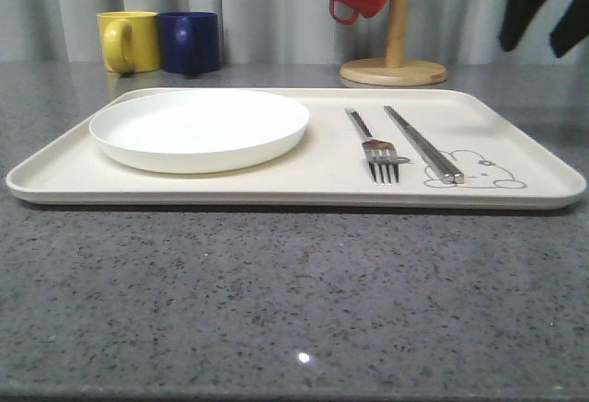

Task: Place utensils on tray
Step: 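Place the chopsticks on the tray next to the fork, right gripper, then reach the right gripper down and grasp the spoon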

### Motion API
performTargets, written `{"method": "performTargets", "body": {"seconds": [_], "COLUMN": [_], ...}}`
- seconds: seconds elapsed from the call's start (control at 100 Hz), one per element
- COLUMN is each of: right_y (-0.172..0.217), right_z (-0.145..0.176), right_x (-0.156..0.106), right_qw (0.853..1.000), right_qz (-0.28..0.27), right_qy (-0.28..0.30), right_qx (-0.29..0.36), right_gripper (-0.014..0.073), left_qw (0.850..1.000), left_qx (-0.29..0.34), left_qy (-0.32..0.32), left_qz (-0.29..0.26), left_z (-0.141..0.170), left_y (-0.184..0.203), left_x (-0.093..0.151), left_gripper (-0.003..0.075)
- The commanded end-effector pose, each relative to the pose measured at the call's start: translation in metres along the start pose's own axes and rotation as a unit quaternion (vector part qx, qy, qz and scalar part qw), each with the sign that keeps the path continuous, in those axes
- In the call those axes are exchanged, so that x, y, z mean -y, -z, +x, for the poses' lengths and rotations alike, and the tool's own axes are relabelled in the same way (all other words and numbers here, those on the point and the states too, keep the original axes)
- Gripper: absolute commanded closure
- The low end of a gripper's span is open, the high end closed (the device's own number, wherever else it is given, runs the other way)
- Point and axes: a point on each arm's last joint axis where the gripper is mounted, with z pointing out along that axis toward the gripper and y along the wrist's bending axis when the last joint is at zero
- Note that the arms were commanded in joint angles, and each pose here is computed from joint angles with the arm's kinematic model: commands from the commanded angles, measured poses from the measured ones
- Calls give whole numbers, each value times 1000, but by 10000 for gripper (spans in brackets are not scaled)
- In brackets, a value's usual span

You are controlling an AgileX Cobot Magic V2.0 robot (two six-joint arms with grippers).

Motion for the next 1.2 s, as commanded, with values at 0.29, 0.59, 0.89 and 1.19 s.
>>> {"method": "performTargets", "body": {"seconds": [0.29,0.59,0.89,1.19], "right_y": [32,18,-6,-28], "right_z": [-19,-17,-13,-9], "right_x": [90,123,138,143], "right_qw": [996,994,993,991], "right_qz": [80,105,111,110], "right_qy": [-19,-31,-35,-38], "right_qx": [36,6,-32,-64], "right_gripper": [218,218,218,224], "left_qw": [999,999,999,999], "left_qx": [43,43,43,43], "left_qy": [4,4,4,4], "left_qz": [-12,-12,-12,-12], "left_z": [-15,-15,-15,-15], "left_y": [0,0,0,0], "left_x": [-2,-2,-2,-2], "left_gripper": [738,738,738,738]}}
